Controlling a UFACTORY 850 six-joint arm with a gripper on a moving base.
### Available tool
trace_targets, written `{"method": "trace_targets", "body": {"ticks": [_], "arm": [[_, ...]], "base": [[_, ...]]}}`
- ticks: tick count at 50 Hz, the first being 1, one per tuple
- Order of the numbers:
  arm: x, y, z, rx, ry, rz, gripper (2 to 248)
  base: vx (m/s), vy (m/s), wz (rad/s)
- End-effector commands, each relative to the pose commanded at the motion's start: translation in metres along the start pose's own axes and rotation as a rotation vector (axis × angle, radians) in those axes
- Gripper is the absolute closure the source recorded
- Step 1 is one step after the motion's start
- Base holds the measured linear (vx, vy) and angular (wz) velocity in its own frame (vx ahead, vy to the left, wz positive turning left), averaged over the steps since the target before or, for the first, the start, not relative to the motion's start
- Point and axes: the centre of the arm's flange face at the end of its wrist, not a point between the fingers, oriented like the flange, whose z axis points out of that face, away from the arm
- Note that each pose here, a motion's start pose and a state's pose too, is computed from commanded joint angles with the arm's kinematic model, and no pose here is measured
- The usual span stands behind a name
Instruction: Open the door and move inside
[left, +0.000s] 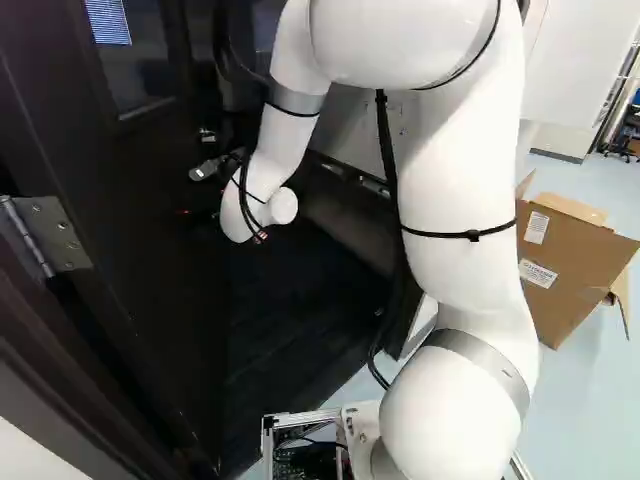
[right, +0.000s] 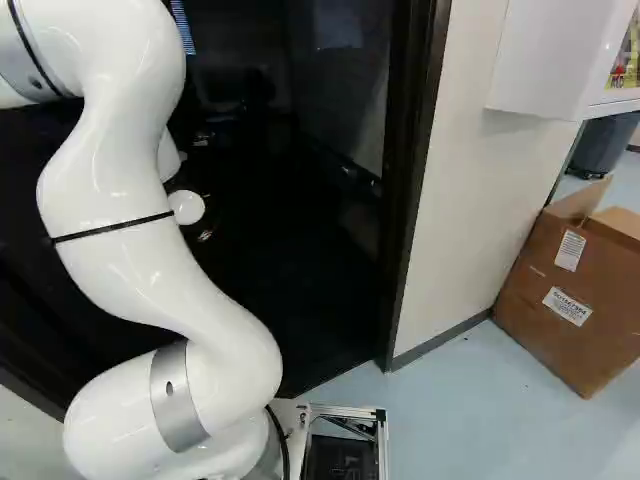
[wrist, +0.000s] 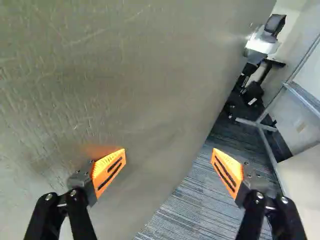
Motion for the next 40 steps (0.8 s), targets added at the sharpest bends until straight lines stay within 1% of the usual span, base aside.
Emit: {"method": "trace_targets", "body": {"ticks": [40], "arm": [[0.013,-0.028,0.042,0.057,0.03,-0.025,3]], "base": [[0.0,0.0,0.0]]}}
